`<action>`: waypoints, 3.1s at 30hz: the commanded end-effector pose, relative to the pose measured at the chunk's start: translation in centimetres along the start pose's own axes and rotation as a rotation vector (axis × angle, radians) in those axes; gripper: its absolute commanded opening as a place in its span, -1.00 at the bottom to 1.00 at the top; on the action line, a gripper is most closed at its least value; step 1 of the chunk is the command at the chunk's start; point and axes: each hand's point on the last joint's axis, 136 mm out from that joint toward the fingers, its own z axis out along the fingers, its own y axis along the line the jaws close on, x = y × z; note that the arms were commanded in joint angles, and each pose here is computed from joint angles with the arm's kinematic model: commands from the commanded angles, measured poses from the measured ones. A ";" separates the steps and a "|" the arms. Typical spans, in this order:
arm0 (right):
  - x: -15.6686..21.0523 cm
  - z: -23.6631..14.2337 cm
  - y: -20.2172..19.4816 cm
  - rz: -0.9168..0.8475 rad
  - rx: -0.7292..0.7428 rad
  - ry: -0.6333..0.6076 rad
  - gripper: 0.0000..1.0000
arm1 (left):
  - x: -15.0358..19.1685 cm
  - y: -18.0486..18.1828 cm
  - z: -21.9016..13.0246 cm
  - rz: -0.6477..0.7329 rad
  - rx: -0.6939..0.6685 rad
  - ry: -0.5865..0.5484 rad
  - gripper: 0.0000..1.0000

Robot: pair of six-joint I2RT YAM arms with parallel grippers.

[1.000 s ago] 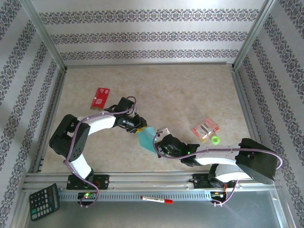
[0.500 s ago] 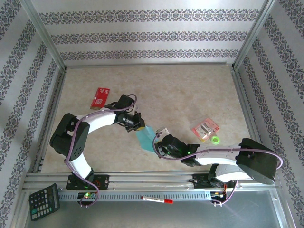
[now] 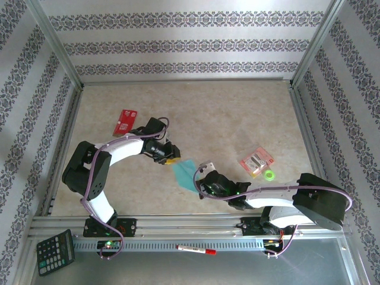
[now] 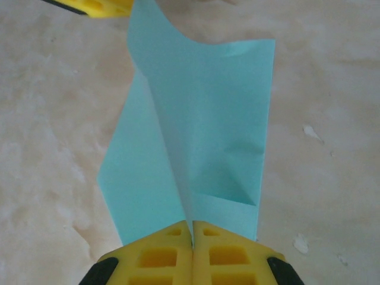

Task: Fold a paper plane with a square sheet of paper (pick it up from the middle)
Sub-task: Fourth fold the wing at the center of the table.

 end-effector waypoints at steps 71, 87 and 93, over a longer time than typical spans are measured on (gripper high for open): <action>-1.4 1.0 -1.9 0.524 -0.104 -0.142 -1.00 | 3.1 1.5 5.5 0.052 -0.055 -0.028 -1.00; -0.9 1.0 -2.6 0.596 -0.091 -0.157 -1.00 | 5.1 5.6 5.5 0.006 -0.139 -0.016 -1.00; -0.4 0.8 -3.3 0.596 -0.053 -0.146 -1.00 | 5.1 5.5 5.7 0.010 -0.142 -0.011 -1.00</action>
